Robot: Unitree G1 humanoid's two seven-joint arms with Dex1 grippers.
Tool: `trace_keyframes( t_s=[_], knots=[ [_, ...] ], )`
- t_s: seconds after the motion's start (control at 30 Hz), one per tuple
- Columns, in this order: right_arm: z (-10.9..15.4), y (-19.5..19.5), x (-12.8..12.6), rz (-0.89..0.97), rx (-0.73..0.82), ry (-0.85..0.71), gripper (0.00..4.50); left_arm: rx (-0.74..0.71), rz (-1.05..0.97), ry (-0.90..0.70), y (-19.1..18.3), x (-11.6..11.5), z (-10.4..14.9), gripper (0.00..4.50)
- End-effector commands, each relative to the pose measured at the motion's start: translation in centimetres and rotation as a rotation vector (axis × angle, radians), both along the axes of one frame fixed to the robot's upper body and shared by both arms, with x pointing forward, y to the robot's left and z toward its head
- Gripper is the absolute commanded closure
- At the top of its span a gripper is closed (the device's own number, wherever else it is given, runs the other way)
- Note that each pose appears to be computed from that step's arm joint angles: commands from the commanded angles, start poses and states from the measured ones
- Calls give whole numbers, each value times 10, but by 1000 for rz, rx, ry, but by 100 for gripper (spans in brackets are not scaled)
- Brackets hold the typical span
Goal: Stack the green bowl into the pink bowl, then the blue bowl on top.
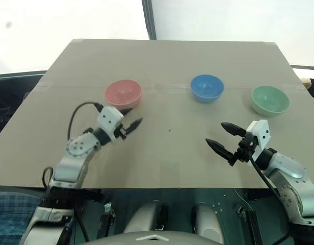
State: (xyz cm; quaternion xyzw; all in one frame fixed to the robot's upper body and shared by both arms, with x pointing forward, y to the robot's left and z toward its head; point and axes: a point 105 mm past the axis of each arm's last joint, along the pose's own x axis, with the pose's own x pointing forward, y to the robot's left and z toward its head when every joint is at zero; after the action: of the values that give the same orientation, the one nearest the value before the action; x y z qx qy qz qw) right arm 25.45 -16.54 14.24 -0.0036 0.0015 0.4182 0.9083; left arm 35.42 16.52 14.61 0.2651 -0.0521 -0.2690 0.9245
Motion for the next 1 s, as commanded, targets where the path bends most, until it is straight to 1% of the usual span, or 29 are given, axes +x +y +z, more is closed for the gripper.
trace_keyframes(
  t_s=[0.03, 0.2, 0.3, 0.4, 0.7, 0.83, 0.87, 0.9, 0.93, 0.97, 1.0],
  knots=[
    [21, 6, -3, 24, 33, -63, 11, 92, 15, -55, 0, 6, 17, 171],
    [29, 10, -5, 40, 47, -85, 11, 187, 21, -39, 1, 12, 20, 171],
    [33, 10, -4, 33, 48, -92, 11, 250, 29, 2, 4, 13, 16, 171],
    [31, 10, -2, 28, 41, -89, 11, 326, 56, 6, 10, 15, 11, 171],
    [31, 7, 0, 15, 31, -91, 11, 367, 150, 43, 28, 23, 7, 171],
    [30, 9, 3, 12, 32, -94, 11, 410, 121, 71, 30, 37, -1, 171],
    [30, 9, 4, 12, 32, -95, 0, 419, 112, 76, 30, 39, -1, 223],
    [30, 10, 4, 14, 32, -96, 0, 429, 98, 83, 30, 42, -1, 245],
    [30, 10, 4, 14, 32, -97, 0, 435, 88, 87, 30, 44, -1, 295],
    [30, 10, 4, 15, 31, -97, 0, 442, 81, 82, 29, 46, 1, 314],
    [30, 10, 4, 15, 31, -98, 0, 449, 74, 76, 29, 47, 3, 380]
  ],
)
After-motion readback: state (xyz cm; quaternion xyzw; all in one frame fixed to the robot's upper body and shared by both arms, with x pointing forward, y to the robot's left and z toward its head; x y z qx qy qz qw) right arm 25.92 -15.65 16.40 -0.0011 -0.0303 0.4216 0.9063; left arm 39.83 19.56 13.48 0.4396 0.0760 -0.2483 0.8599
